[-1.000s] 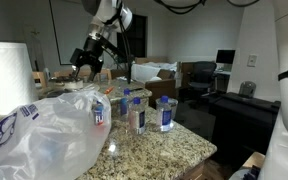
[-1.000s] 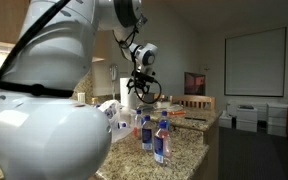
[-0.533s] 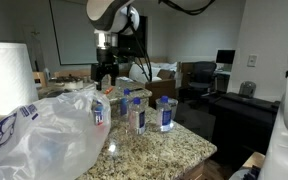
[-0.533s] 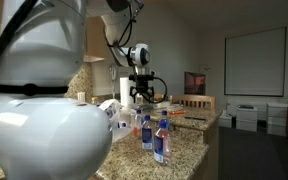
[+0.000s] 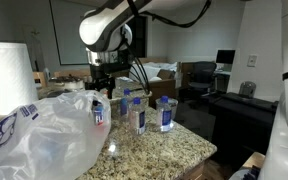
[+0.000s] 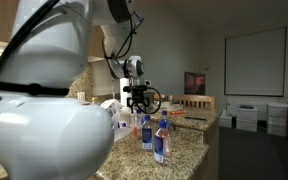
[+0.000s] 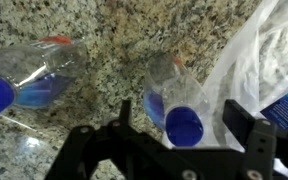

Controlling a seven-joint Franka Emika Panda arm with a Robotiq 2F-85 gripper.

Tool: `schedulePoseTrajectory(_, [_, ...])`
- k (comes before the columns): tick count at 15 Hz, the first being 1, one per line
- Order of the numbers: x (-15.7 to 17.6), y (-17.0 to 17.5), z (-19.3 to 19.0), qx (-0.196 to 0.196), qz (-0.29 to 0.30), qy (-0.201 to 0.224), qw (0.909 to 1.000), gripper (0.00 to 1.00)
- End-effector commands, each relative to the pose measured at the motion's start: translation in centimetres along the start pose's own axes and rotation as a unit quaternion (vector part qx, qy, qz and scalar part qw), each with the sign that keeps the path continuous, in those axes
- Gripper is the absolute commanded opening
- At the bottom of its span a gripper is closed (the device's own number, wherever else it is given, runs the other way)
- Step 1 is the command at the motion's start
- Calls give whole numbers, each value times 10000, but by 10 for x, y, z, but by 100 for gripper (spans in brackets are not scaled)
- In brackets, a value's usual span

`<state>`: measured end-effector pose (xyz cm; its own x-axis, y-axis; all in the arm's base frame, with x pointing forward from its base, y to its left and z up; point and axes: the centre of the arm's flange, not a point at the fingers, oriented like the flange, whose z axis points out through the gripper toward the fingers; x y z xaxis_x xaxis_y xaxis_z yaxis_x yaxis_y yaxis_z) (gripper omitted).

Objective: Put the plastic bottles in the plastic bag

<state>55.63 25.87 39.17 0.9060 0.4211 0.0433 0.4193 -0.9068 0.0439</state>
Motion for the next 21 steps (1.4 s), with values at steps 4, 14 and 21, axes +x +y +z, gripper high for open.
schedulePoseTrajectory(4, [28, 6, 15, -261, 307, 312, 9987, 42])
schedulePoseTrajectory(14, [10, 9, -41, -242, 391, 686, 9966, 10])
schedulePoseTrajectory(21, [-34, 38, -111, 718, 522, 1343, 9870, 10])
